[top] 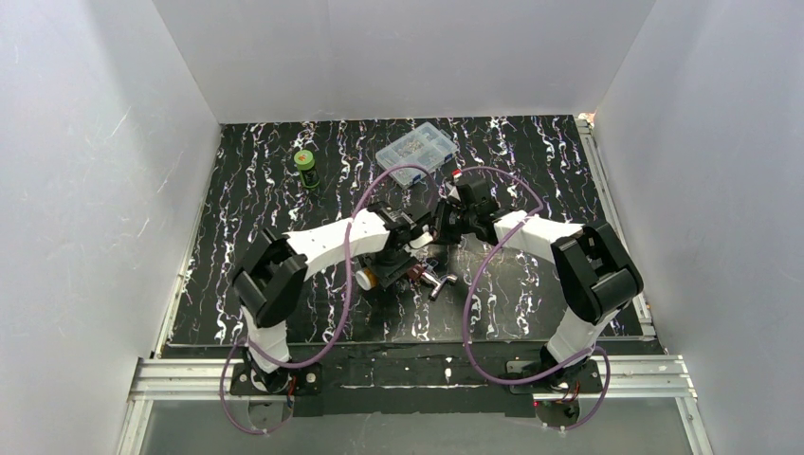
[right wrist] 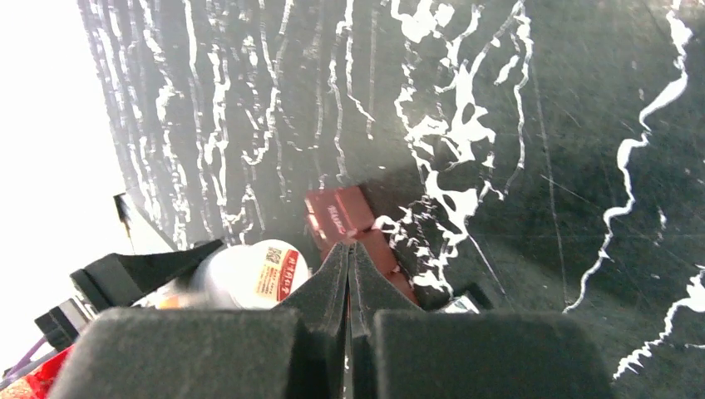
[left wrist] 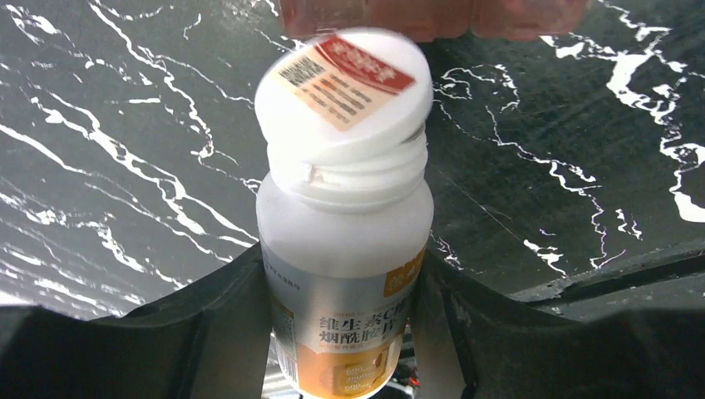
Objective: Sort the pills into containers
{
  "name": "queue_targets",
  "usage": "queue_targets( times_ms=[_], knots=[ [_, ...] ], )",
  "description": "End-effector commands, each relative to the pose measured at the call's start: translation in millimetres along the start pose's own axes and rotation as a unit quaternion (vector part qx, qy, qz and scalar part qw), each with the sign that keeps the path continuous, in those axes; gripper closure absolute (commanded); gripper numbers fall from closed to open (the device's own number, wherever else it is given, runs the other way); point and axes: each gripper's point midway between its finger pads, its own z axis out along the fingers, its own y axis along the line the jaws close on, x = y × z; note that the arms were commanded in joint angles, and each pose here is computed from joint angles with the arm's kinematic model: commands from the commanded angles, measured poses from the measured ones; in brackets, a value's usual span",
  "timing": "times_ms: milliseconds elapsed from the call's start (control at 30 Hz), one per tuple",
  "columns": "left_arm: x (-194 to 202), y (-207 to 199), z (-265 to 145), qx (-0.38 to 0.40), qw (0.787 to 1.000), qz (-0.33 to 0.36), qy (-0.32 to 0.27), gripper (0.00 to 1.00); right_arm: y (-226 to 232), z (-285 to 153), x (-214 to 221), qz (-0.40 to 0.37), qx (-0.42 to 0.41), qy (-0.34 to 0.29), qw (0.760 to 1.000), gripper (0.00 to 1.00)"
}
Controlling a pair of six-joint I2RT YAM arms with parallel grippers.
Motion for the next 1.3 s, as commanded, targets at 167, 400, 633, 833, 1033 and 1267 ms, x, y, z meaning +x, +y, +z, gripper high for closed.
queue_targets(
  times_ms=[167, 400, 633, 833, 1033, 1267],
  knots=[
    [-27.0, -11.8, -5.0, 0.034, 0.996, 0.002, -0.086, 1.00, 39.8, -10.1, -36.2, -0.032, -0.054, -0.059, 0.996, 0.97],
    [-29.8, 8.0, -2.7, -0.010, 0.999, 0.014, -0.039, 1.00, 40.5, -9.9, -34.9, -0.032, -0.056, -0.056, 0.996, 0.97],
    [-25.0, 18.7, -3.2, -0.036, 0.998, 0.052, 0.029, 1.00, 41.3, -9.9, -35.5, -0.033, -0.057, -0.056, 0.996, 0.97],
    [-28.3, 17.3, -5.7, -0.051, 0.994, 0.084, 0.053, 1.00, 42.1, -9.9, -35.7, -0.033, -0.058, -0.056, 0.996, 0.97],
    [-40.0, 18.8, -10.9, -0.054, 0.994, 0.084, 0.039, 1.00, 41.7, -10.1, -35.5, -0.033, -0.057, -0.056, 0.996, 0.97],
    [-45.9, 22.9, -13.1, -0.064, 0.993, 0.091, 0.039, 1.00, 42.0, -10.6, -35.3, -0.033, -0.058, -0.056, 0.996, 0.97]
  ],
)
